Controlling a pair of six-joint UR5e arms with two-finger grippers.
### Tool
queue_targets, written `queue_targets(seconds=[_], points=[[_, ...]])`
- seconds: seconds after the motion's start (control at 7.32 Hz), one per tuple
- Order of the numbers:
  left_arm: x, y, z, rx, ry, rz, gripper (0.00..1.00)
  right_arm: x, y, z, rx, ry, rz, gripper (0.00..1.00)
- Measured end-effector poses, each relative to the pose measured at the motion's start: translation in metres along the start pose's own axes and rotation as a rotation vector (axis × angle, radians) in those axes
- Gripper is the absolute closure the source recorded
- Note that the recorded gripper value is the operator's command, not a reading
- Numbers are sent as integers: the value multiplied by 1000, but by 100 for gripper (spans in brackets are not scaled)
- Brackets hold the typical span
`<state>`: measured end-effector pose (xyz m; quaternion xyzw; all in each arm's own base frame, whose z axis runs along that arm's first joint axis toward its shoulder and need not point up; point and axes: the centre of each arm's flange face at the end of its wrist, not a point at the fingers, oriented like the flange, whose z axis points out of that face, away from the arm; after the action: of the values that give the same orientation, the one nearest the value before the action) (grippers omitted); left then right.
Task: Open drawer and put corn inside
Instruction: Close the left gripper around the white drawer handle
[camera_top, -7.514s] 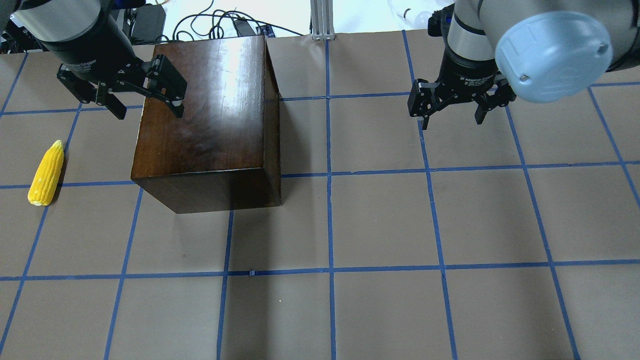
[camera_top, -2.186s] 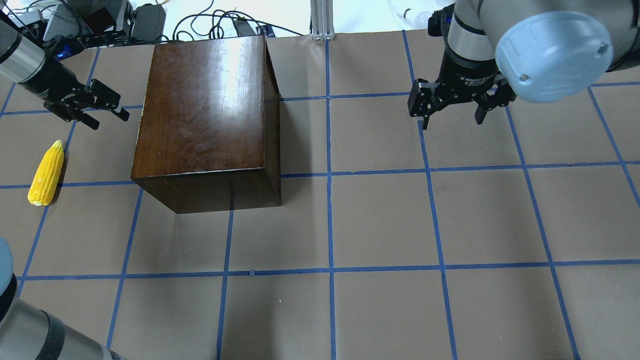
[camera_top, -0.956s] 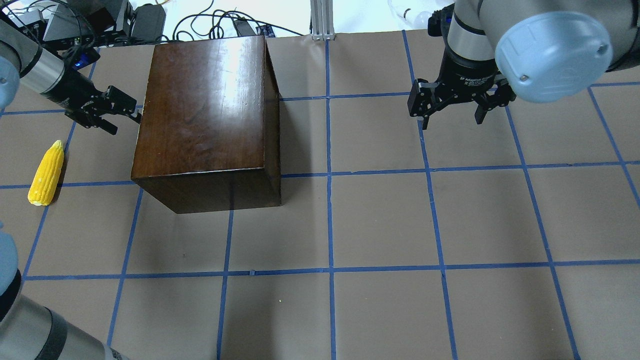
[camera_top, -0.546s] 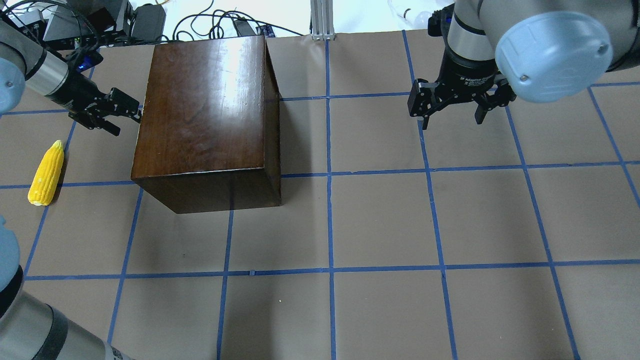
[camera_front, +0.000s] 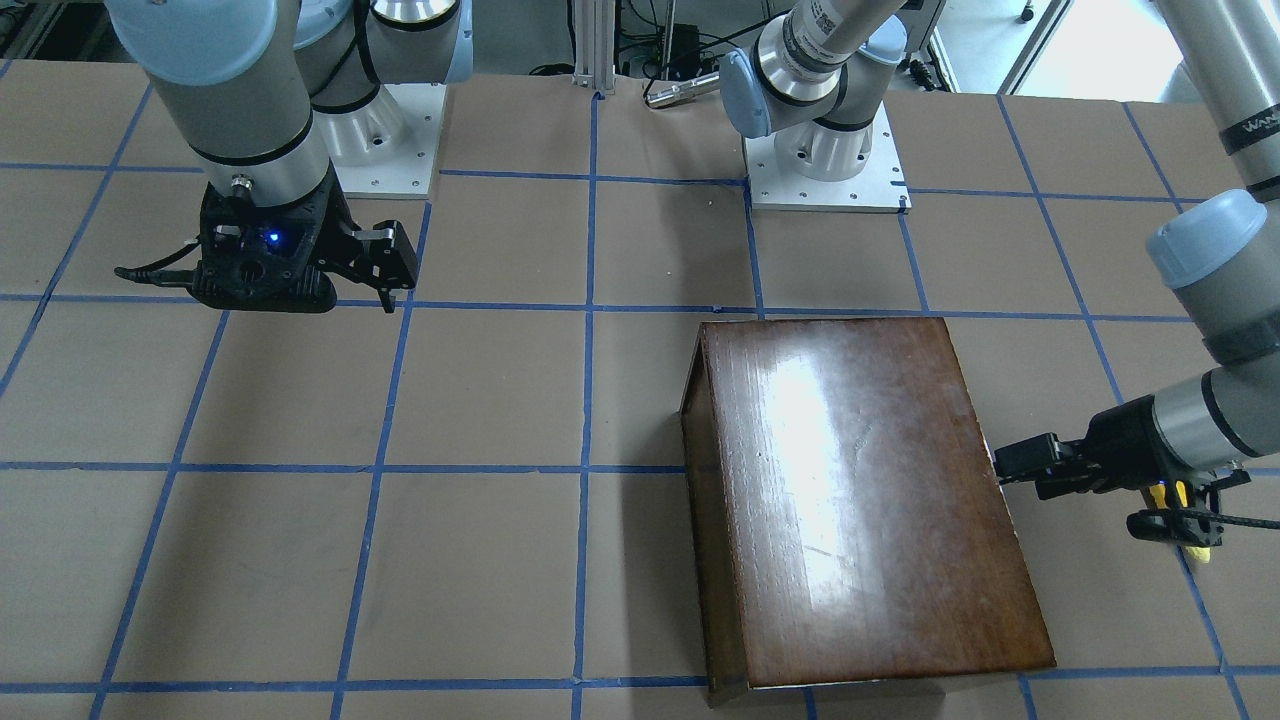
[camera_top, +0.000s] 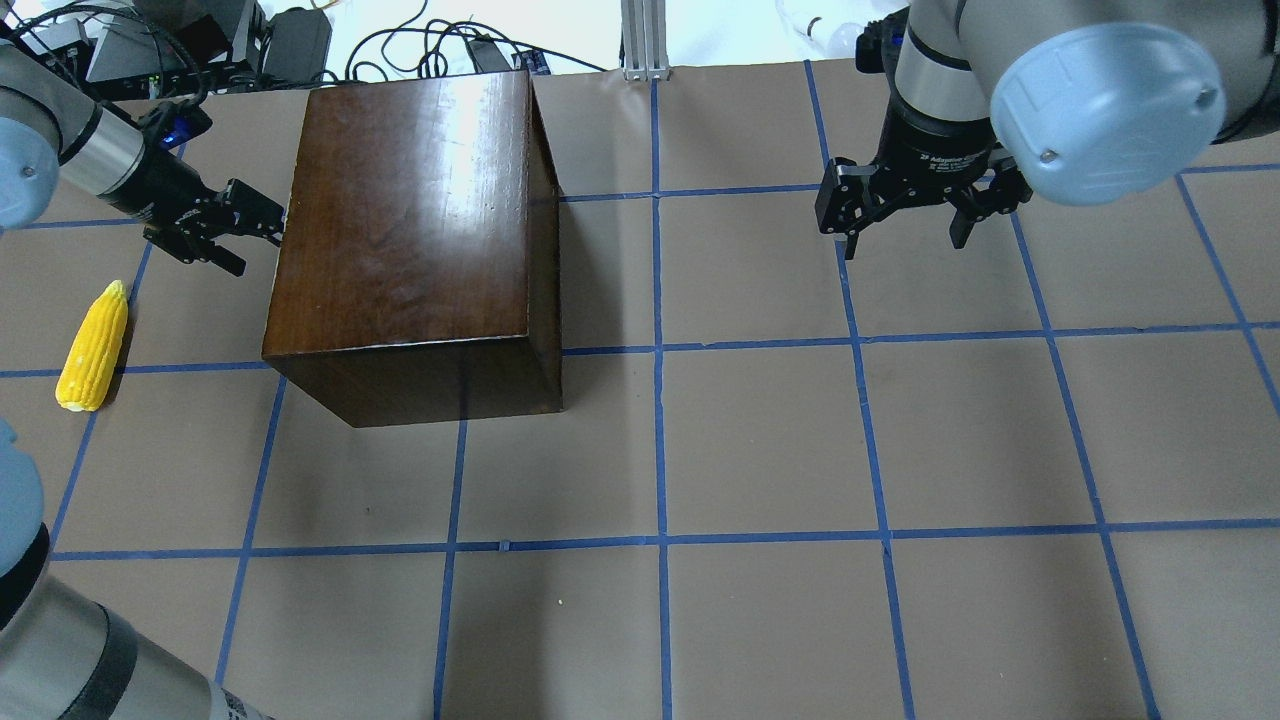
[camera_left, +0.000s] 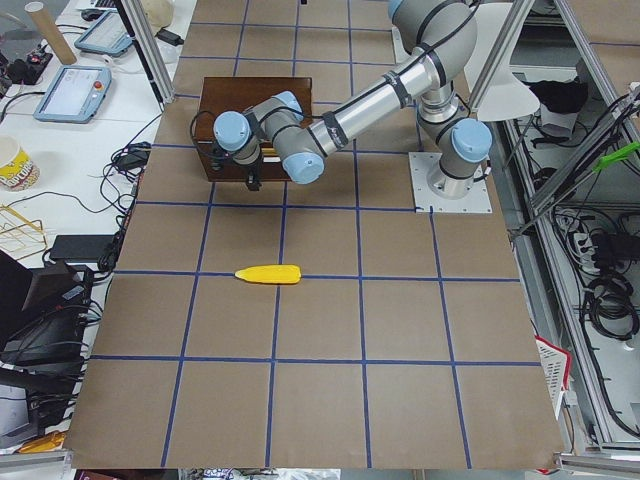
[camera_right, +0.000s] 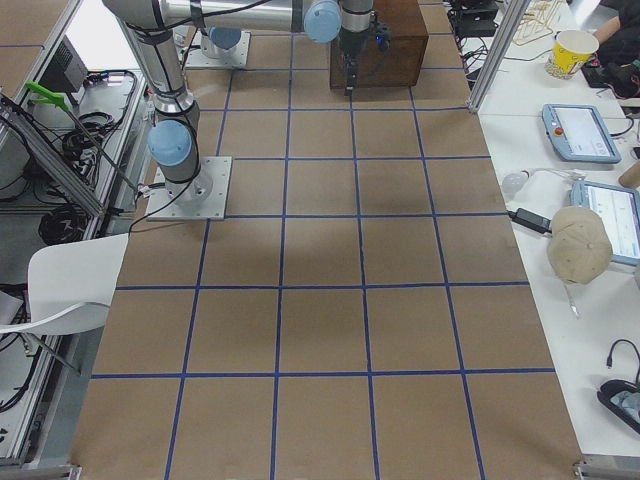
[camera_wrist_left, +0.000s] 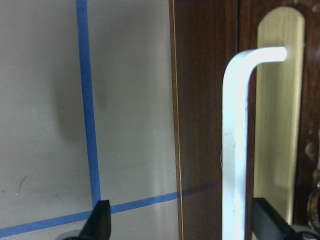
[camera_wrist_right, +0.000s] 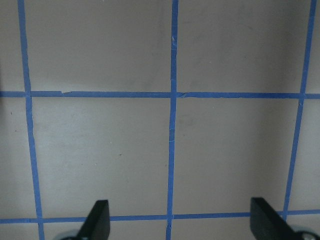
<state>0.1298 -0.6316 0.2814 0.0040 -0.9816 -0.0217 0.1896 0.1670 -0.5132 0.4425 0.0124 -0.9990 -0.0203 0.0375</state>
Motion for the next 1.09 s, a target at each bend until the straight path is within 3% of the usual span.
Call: queue_targets(seconds=[1.09], points=[[-4, -2, 7, -4, -3, -10, 1, 0, 0, 0, 1, 0, 0, 0]])
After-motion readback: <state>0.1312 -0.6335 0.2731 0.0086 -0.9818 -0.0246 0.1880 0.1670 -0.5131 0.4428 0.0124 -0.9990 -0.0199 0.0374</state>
